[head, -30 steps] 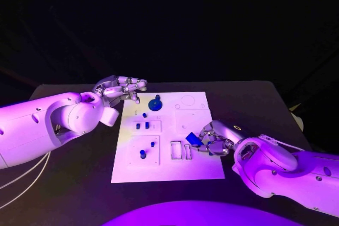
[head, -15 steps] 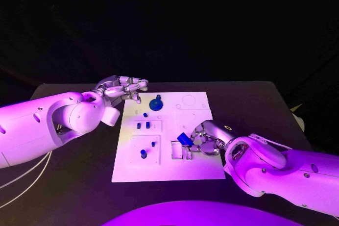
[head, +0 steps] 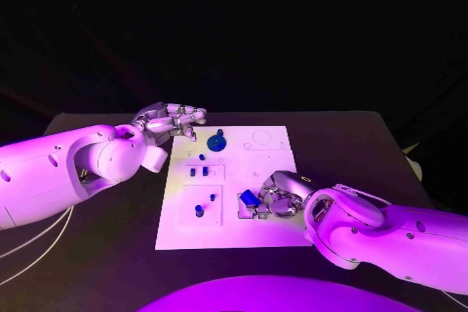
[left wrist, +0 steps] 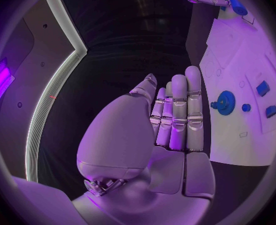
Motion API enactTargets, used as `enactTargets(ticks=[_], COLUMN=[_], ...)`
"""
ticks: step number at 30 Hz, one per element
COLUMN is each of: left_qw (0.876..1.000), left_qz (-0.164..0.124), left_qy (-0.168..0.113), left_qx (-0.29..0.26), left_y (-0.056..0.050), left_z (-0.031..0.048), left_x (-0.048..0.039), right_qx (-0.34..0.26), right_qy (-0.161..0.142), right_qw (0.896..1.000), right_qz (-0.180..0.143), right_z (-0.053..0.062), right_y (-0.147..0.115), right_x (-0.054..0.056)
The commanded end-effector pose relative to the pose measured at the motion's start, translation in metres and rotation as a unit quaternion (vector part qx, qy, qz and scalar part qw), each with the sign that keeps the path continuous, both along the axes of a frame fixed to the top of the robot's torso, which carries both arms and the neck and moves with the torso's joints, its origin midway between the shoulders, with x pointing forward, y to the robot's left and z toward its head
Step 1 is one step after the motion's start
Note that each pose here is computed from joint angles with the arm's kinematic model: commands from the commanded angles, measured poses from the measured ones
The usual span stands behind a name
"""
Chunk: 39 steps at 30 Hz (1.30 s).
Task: Assemble the parts on the task board
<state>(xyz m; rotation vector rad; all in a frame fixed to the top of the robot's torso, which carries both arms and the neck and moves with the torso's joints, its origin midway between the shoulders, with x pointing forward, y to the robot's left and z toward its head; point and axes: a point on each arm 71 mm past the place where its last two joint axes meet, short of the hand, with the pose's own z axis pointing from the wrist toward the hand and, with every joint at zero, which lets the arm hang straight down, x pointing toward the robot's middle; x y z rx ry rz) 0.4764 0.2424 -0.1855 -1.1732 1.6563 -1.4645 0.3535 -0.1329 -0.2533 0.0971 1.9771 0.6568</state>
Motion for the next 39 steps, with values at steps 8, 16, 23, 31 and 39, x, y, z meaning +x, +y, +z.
enactTargets(ticks=[8,16,23,31,39], left_qw=[1.0,1.0,1.0,1.0,1.0], left_qz=[-0.011,-0.011,-0.01,-0.01,-0.009], left_qy=[-0.003,-0.003,-0.003,-0.002,-0.002], left_qx=[-0.005,-0.005,-0.005,-0.004,-0.004], left_y=[-0.0027,-0.0021,-0.0017,-0.0012,0.0], left_z=[0.0013,0.0013,0.0014,0.0013,0.0013], left_x=[-0.0009,-0.0012,-0.0013,-0.0014,-0.0015], right_qx=[-0.013,-0.01,-0.004,0.0,0.018], right_qy=[0.017,0.011,0.005,-0.002,0.001], right_qw=[1.0,1.0,1.0,1.0,0.999], right_qz=[0.008,0.003,0.004,0.006,0.031], right_z=[-0.006,-0.0067,-0.006,-0.0045,-0.001], right_y=[0.0023,0.0022,0.0038,0.004,0.0065], right_x=[0.0025,0.0054,0.0061,0.0058,-0.0033])
